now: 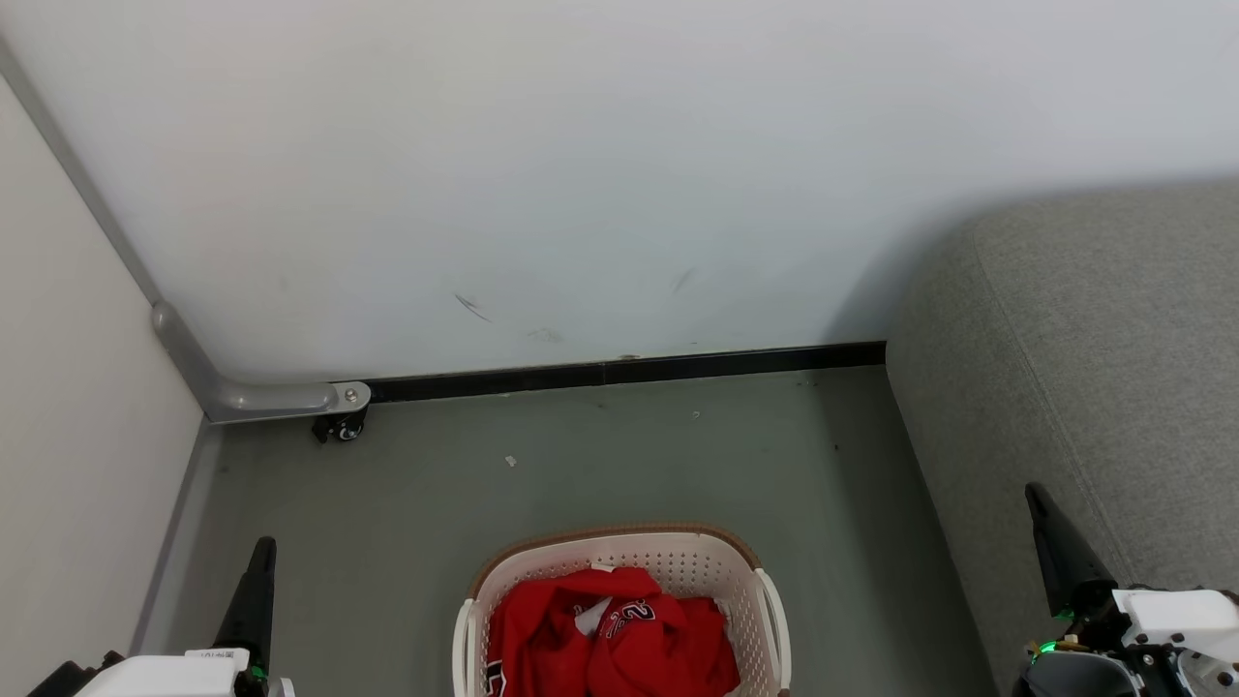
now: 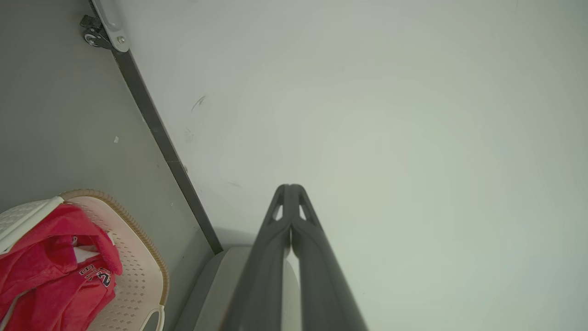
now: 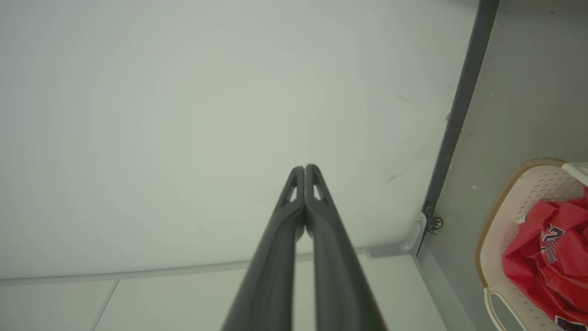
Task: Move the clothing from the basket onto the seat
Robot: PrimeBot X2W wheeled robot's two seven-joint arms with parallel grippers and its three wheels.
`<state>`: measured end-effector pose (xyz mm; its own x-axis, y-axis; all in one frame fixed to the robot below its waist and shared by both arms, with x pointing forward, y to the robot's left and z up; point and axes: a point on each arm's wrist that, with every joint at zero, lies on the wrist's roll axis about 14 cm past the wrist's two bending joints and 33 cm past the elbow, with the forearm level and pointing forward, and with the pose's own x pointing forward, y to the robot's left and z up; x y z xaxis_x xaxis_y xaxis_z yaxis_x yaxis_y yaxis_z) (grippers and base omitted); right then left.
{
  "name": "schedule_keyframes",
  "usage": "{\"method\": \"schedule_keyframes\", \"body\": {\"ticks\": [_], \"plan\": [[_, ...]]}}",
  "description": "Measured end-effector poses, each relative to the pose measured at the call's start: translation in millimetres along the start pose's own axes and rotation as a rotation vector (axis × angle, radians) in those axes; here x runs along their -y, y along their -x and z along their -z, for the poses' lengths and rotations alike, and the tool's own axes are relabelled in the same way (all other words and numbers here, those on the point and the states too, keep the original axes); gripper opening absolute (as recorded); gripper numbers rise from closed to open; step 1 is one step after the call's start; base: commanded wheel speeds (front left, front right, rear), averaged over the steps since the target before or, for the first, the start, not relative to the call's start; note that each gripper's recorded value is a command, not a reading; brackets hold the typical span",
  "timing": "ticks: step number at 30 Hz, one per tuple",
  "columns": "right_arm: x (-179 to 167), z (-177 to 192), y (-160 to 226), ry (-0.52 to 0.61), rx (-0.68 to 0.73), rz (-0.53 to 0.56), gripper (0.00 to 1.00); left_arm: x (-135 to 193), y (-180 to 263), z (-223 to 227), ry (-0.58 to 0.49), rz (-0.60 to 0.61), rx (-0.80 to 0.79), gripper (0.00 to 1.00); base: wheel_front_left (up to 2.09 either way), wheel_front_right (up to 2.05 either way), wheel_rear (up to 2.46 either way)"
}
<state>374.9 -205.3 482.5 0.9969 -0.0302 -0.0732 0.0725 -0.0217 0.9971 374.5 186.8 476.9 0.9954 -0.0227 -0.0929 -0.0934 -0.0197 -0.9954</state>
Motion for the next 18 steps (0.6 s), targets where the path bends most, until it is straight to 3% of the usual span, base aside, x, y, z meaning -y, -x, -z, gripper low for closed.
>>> {"method": "schedule_keyframes", "body": {"ticks": [18], "plan": [[0.0, 0.1, 0.0, -0.002, 0.001, 0.000, 0.00, 0.6, 0.0, -0.5, 0.000, 0.002, 0.001, 0.00, 0.00, 0.00, 0.00]]}}
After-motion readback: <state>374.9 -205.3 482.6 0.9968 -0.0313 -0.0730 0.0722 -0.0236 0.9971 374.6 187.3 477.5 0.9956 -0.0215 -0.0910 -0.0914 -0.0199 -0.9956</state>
